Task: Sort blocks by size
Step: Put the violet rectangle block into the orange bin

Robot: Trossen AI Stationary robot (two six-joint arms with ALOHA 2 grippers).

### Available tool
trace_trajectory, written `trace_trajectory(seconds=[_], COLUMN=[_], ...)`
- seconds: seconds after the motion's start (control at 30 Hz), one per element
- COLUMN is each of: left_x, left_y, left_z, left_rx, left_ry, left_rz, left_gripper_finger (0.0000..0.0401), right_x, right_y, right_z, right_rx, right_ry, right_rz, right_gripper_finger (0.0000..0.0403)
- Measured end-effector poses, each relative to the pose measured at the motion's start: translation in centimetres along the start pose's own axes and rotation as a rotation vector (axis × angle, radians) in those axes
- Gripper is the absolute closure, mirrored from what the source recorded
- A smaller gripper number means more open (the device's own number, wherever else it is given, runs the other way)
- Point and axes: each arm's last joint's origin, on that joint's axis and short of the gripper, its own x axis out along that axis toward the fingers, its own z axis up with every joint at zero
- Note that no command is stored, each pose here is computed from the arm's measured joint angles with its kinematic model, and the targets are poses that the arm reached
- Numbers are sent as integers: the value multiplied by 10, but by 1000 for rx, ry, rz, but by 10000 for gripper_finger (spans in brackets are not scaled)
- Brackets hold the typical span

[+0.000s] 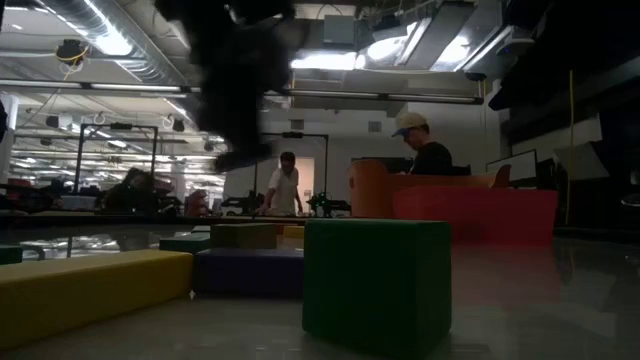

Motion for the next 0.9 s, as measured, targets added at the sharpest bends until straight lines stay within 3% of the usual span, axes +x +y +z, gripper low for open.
trace_trajectory(seconds=[0.2,0.3,0.43,0.63,0.9], left_x=[2,3,9,32,45], left_y=[4,15,38,71,92], left_z=[62,91,117,133,135], left_rx=[124,176,208,254,243], left_ry=[-505,-757,-993,-1096,-1051], left_rz=[-173,-186,-148,-40,50], left_gripper_finger=[311,310,309,298,236], right_x=[0,0,0,0,0], right_y=[0,0,-1,-1,-1], right_z=[0,0,0,0,0], right_rx=[0,0,-1,-1,-1], right_ry=[0,1,-9,-17,-16], right_rz=[0,-1,-21,-38,-39], right_gripper_finger=[194,194,194,194,194])
